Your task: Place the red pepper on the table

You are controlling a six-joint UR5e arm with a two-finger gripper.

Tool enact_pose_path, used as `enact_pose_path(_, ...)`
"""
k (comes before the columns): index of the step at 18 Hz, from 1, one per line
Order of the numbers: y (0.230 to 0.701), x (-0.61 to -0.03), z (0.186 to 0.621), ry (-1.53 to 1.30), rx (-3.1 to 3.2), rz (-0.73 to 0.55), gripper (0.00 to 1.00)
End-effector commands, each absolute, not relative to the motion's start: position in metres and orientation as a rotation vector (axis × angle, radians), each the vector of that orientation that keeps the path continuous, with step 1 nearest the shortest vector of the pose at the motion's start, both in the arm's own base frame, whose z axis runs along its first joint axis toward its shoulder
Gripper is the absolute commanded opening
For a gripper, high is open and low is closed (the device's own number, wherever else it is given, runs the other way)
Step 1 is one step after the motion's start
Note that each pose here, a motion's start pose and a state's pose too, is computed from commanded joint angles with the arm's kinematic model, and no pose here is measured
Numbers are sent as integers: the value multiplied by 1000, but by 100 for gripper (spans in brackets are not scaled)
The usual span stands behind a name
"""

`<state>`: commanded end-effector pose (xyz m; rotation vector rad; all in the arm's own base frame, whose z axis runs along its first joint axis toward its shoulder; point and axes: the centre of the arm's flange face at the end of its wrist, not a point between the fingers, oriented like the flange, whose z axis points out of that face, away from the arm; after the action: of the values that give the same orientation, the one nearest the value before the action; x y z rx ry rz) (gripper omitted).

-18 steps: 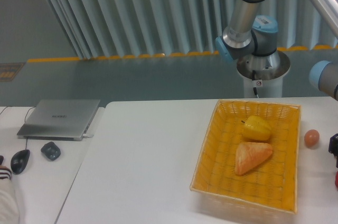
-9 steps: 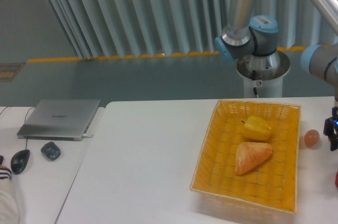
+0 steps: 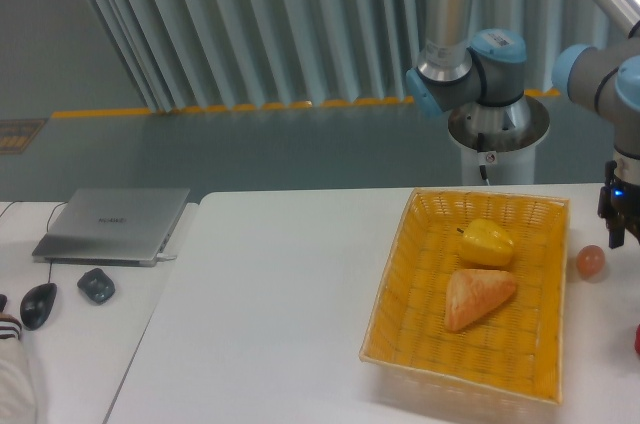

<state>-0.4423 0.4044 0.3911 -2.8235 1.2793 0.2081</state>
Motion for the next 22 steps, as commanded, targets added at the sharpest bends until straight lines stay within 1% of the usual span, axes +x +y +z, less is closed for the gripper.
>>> enact_pose_path(2,403,-444,395,1349,-2797,191,100)
enact_pose_path(4,405,-441,393,1360,-2793,176,100)
enact_pose_path(8,401,-442,386,1395,-2810,108,100)
enact_pose_path(13,403,-449,374,1433,-2806,90,100)
enact_pose_path(22,403,-450,372,1435,-2810,83,100)
